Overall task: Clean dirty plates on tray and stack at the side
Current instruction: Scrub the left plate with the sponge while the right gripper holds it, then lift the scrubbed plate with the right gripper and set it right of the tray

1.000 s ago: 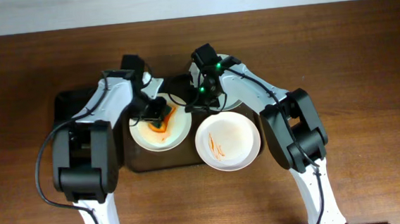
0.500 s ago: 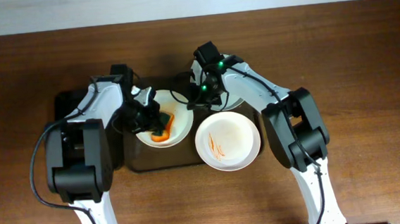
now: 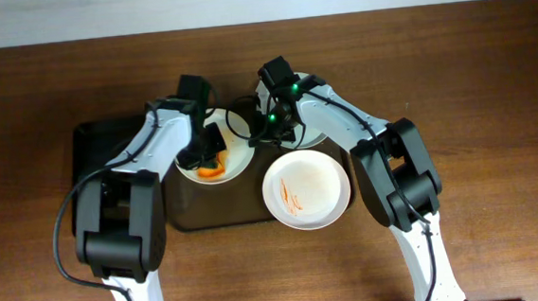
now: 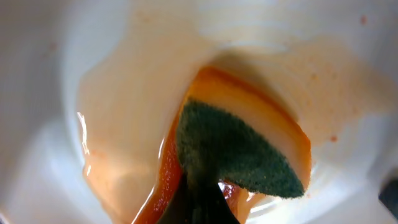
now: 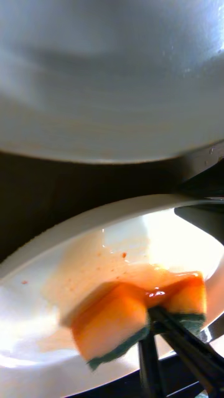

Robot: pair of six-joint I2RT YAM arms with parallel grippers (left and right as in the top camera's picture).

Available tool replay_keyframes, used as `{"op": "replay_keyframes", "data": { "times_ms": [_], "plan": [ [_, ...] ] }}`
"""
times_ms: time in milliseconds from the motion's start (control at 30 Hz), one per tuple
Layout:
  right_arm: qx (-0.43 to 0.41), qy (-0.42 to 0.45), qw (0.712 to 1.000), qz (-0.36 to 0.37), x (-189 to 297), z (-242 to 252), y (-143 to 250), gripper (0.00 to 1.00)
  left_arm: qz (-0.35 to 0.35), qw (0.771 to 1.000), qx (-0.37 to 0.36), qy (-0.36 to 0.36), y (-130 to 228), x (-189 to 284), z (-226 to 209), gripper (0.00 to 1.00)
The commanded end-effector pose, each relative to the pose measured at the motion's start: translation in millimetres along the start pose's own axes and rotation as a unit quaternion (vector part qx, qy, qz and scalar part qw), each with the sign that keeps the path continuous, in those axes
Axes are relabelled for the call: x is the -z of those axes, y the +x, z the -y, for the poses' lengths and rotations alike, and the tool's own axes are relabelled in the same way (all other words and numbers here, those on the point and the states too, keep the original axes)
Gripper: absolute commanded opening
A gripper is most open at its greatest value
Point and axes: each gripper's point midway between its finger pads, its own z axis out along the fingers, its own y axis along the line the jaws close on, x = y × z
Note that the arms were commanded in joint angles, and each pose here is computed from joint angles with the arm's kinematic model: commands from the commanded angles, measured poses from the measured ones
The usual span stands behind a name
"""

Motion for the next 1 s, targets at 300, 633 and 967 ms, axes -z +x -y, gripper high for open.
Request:
{"op": "replay_keyframes", "data": {
  "times_ms": [300,633,967],
  "plan": [
    [-0.005,0.019,1.000,-0.015,-10,12,9,0.04,0.037,0.986,-0.024,-0.159,-16,-16,-38,0.00],
    [-0.002,0.025,1.000,-0.013,-12,11,9,0.04,0.074,0.985,-0.144,-0.059,-77,87,21,0.00],
    [0.032,0.077,0.997,-0.003,-32,7,21,0.23,0.076,0.987,-0.133,-0.043,-89,117,11,0.00]
  ]
}}
